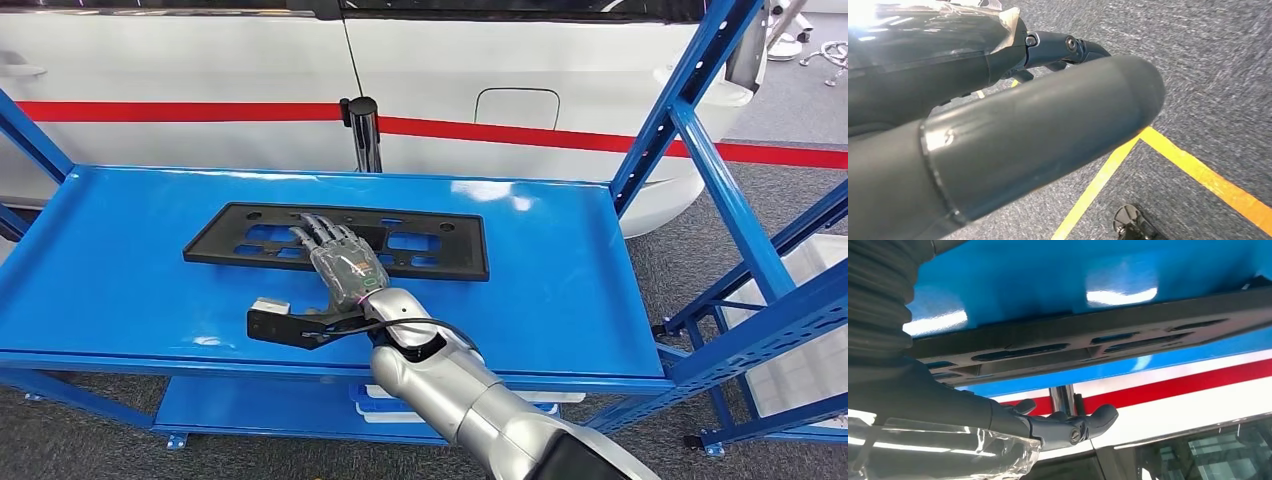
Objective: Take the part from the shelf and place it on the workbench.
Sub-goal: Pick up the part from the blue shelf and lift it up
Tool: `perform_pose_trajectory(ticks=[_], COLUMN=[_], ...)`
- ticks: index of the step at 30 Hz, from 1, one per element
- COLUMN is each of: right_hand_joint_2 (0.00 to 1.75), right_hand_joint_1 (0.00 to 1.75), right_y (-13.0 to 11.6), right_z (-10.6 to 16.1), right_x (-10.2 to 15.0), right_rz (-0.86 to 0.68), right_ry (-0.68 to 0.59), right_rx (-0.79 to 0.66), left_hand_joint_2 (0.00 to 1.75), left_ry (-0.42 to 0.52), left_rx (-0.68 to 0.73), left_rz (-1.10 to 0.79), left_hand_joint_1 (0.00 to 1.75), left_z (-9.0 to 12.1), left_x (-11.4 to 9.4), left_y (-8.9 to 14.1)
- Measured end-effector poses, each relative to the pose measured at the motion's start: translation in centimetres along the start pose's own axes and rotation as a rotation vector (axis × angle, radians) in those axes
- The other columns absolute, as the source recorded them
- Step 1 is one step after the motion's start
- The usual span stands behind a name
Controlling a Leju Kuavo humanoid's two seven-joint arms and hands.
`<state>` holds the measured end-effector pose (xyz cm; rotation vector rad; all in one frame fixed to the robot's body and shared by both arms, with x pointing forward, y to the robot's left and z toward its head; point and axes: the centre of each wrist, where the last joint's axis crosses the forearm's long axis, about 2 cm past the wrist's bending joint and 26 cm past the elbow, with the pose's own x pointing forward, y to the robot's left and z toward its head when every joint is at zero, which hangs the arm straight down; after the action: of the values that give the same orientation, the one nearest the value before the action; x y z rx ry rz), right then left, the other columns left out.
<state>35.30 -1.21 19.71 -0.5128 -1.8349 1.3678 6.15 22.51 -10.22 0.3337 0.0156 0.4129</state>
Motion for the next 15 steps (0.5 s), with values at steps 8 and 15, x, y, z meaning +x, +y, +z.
perform_pose_trajectory(ticks=[8,15], right_hand_joint_2=[1.75,1.75], right_hand_joint_1=[0.00,0.00], right_y=[0.3,0.2], right_z=[0.0,-0.2], right_x=[-1.1,-2.2], right_rz=[0.130,0.308], right_ry=[0.009,0.058], right_rx=[-0.012,-0.066], left_hand_joint_2=[0.00,0.00], left_ry=[-0.004,-0.011], left_rx=[0.003,0.006], left_rz=[0.009,0.011], left_hand_joint_1=[0.00,0.00], left_z=[-0.1,-0.1], left_x=[0.0,0.0], left_y=[0.1,0.1])
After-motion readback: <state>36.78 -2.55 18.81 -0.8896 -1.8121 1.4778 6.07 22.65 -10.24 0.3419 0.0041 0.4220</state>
